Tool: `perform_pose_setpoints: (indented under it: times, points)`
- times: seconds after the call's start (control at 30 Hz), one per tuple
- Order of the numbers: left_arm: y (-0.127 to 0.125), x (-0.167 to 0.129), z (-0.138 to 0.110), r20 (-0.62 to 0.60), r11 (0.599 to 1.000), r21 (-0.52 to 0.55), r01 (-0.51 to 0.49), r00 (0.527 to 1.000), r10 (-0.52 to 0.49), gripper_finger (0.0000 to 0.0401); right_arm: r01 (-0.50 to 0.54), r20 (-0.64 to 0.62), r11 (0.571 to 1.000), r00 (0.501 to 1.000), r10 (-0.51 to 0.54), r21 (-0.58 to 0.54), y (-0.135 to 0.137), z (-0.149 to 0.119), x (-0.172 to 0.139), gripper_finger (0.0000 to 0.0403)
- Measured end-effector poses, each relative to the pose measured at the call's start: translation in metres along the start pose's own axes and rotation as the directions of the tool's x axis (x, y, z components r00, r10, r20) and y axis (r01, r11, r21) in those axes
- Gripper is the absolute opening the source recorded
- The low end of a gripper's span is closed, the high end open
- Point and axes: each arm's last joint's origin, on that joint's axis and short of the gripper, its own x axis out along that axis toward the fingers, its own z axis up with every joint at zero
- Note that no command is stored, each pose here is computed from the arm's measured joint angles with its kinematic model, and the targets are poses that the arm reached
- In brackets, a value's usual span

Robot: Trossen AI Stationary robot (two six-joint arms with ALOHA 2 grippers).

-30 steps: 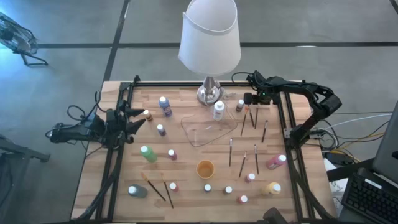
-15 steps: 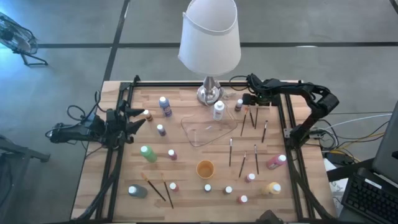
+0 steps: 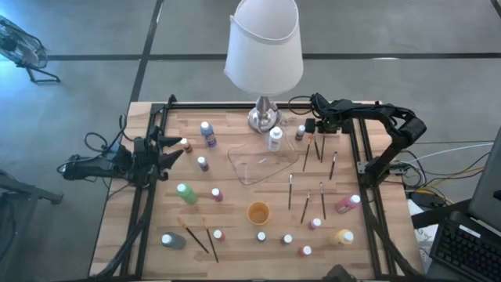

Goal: Pick & Place Paint Supplies
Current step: Put the black paint brush into the yellow cup

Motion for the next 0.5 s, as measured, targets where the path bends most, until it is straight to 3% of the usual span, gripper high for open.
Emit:
perform_pose_setpoints:
  times: [0.1,0.5]
  points:
    - [0.0,0.0,0.0001,0.0,1.0,0.0,0.0,1.0,0.0,0.0218,0.003,-0.007,1.0,1.0,-0.003,-0.011,-0.0004,-0.0005,0.0,0.0013]
    - [0.0,0.0,0.0001,0.0,1.0,0.0,0.0,1.0,0.0,0.0218,-0.006,-0.016,0.999,1.0,0.006,-0.035,-0.001,-0.0009,-0.0013,0.0009]
